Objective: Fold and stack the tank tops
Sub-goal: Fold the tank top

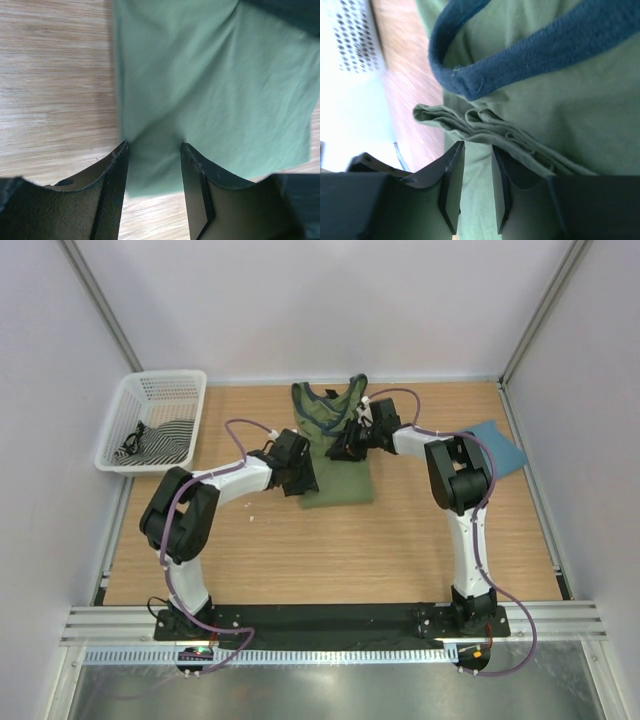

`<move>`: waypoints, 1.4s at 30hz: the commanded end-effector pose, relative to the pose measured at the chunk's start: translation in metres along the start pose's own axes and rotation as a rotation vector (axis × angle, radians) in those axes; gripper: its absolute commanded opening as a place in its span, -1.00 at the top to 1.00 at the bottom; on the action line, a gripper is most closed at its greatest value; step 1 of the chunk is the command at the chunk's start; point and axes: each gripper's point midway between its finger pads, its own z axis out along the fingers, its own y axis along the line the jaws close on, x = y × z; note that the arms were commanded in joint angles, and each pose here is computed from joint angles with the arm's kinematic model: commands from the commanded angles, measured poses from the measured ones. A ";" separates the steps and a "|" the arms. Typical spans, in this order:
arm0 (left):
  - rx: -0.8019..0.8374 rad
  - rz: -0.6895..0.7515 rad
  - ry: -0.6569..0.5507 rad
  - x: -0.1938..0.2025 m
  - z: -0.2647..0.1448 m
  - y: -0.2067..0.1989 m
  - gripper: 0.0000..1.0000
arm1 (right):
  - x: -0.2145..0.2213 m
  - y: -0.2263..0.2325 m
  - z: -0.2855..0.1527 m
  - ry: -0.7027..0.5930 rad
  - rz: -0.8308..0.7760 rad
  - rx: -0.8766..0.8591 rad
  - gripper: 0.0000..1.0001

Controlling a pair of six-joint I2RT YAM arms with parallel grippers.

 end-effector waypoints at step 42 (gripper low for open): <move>0.140 -0.021 0.002 0.014 -0.012 -0.026 0.17 | 0.071 -0.049 -0.130 -0.070 -0.078 0.295 0.26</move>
